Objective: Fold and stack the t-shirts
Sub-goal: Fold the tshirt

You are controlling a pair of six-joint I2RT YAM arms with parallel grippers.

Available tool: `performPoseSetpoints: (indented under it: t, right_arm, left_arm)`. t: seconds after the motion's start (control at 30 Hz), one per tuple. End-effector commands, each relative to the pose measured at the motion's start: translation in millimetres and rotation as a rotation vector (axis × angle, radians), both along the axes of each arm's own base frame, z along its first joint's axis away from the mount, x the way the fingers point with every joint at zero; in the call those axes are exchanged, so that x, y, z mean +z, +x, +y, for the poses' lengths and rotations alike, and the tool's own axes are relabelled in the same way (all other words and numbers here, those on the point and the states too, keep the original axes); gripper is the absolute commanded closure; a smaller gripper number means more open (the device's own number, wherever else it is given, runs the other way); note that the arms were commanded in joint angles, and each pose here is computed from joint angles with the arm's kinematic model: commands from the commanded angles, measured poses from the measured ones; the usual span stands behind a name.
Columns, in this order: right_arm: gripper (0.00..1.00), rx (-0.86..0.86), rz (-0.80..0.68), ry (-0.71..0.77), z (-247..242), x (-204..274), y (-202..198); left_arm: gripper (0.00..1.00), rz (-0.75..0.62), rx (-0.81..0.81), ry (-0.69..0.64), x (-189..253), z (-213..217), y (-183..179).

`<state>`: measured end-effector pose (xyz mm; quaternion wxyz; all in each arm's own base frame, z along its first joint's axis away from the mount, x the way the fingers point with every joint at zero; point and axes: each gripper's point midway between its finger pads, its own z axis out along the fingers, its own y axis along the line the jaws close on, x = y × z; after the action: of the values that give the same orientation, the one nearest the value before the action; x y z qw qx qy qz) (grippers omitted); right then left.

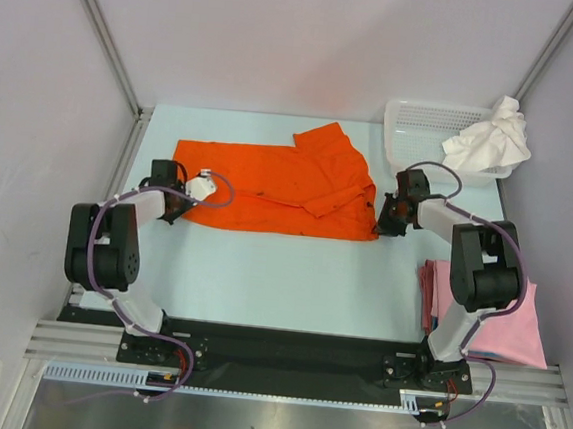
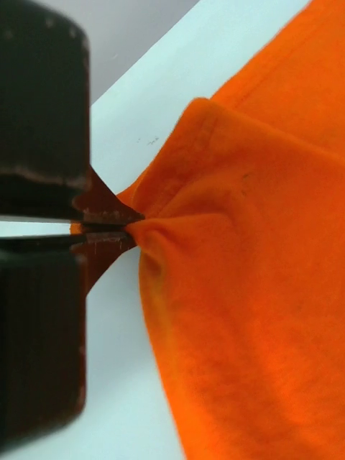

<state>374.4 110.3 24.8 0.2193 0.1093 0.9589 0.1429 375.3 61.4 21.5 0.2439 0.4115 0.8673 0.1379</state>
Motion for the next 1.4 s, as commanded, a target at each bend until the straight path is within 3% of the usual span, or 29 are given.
performPoseSetpoints:
  t: [0.0,0.03,0.33,0.5,0.63,0.67,0.73,0.8,0.87,0.93,0.97,1.07,1.13,1.17,1.23,1.27,1.3,1.37]
  right_arm:
    - [0.95,-0.046,0.006,0.043,-4.4,-8.0,-2.4]
    - [1.00,-0.059,0.024,0.044,-8.7,-12.9,-10.8]
    - [1.00,-0.150,0.108,-0.039,-41.8,6.5,-70.8]
    - [1.00,-0.212,0.209,-0.022,-43.7,1.8,-125.4]
    - [0.98,-0.250,0.195,0.001,-36.9,16.0,-149.3]
    - [0.90,-0.250,0.207,-0.003,-36.1,16.3,-156.1]
    - [0.85,-0.260,0.208,-0.001,-36.4,17.5,-162.0]
    - [0.69,-0.275,0.194,-0.004,-39.8,23.7,-164.4]
    - [0.55,-0.287,0.128,-0.024,-47.8,37.9,-153.8]
    - [0.51,-0.267,0.012,-0.033,-48.8,68.2,-127.0]
    - [0.43,-0.241,-0.050,-0.029,-46.4,82.7,-112.4]
    - [0.41,-0.143,-0.234,-0.061,-35.3,135.4,-61.8]
    - [0.41,-0.061,-0.288,-0.080,-24.3,147.7,-31.1]
    - [0.41,-0.034,-0.386,-0.065,-13.5,179.1,-3.0]
    - [0.42,0.021,-0.394,-0.097,-3.1,172.7,30.0]
    - [0.43,0.051,-0.429,-0.080,5.5,182.0,47.8]
    - [0.44,0.067,-0.489,-0.067,14.6,205.9,69.3]
    - [0.46,0.110,-0.434,-0.088,26.8,179.3,103.1]
  left_arm:
    - [1.00,0.031,0.001,0.038,-10.5,4.4,-8.6]
    - [1.00,0.028,0.004,0.042,-9.9,4.8,-9.3]
    - [1.00,0.051,-0.024,0.066,21.6,16.7,-49.3]
    - [1.00,0.137,-0.068,0.058,21.7,9.4,-96.1]
    - [0.99,0.286,-0.088,0.042,8.2,4.8,-138.0]
    - [0.96,0.303,-0.100,0.015,6.5,-0.2,-142.7]
    - [0.79,0.348,-0.115,-0.032,6.0,-9.0,-154.3]
    - [0.57,0.352,-0.120,-0.058,13.0,-13.0,-153.3]
    - [0.15,0.310,-0.106,-0.072,27.3,-12.5,-139.6]
    - [0.04,0.179,-0.044,-0.086,56.1,-4.7,-102.6]
    - [0.02,0.144,-0.026,-0.130,63.9,-7.2,-87.5]
    - [0.02,0.018,0.134,-0.365,108.2,-13.8,-35.4]
    - [0.06,-0.051,0.213,-0.451,125.1,-9.7,-5.2]
    - [0.08,-0.097,0.286,-0.500,138.4,-8.6,12.6]
    - [0.16,-0.121,0.389,-0.517,127.8,2.2,41.1]
    - [0.19,-0.159,0.427,-0.526,138.7,8.6,57.0]
    - [0.23,-0.117,0.505,-0.545,117.7,12.5,66.5]
    - [0.26,-0.146,0.551,-0.547,118.5,21.5,88.4]
